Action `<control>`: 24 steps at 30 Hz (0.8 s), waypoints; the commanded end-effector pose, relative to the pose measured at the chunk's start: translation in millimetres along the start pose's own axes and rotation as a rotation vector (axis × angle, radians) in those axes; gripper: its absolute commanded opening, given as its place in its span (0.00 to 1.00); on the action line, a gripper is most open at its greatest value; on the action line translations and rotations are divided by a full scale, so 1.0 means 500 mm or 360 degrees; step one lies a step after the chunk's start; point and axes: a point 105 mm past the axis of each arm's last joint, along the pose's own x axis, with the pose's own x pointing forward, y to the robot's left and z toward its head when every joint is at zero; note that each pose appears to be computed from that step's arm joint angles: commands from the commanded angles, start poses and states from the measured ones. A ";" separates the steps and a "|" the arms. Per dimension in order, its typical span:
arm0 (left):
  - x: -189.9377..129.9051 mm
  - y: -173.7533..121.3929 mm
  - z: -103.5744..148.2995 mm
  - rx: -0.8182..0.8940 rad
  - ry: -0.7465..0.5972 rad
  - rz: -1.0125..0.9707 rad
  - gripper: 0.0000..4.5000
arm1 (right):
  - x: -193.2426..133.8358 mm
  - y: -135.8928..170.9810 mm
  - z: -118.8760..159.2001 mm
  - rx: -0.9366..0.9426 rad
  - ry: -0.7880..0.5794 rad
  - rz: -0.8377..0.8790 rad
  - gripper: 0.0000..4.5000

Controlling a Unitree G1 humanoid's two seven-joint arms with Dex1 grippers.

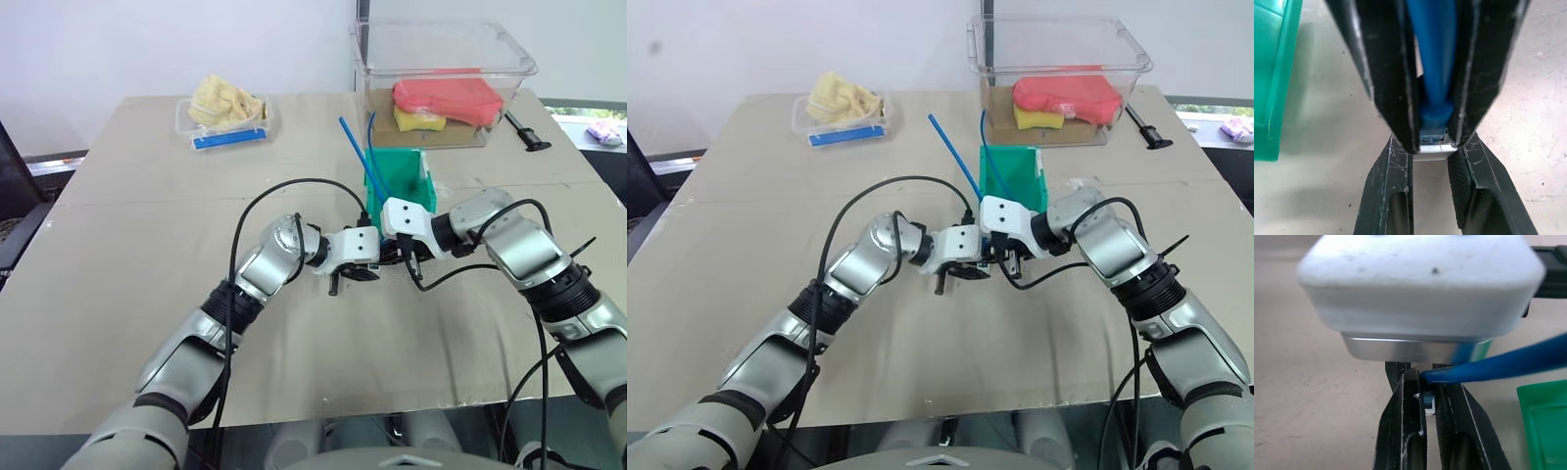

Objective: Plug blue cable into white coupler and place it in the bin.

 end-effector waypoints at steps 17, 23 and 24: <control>-0.089 0.044 0.066 -0.0716 -0.0456 0.0324 0.09 | -0.214 0.088 0.060 0.0172 -0.0704 -0.1006 1.00; -0.117 0.103 0.140 -0.1142 -0.0639 0.0328 0.09 | -0.210 0.143 0.020 0.0387 -0.0585 -0.1387 1.00; -0.116 0.124 0.150 -0.1207 -0.0640 0.0376 0.09 | -0.205 0.151 0.016 0.0425 -0.0574 -0.1438 1.00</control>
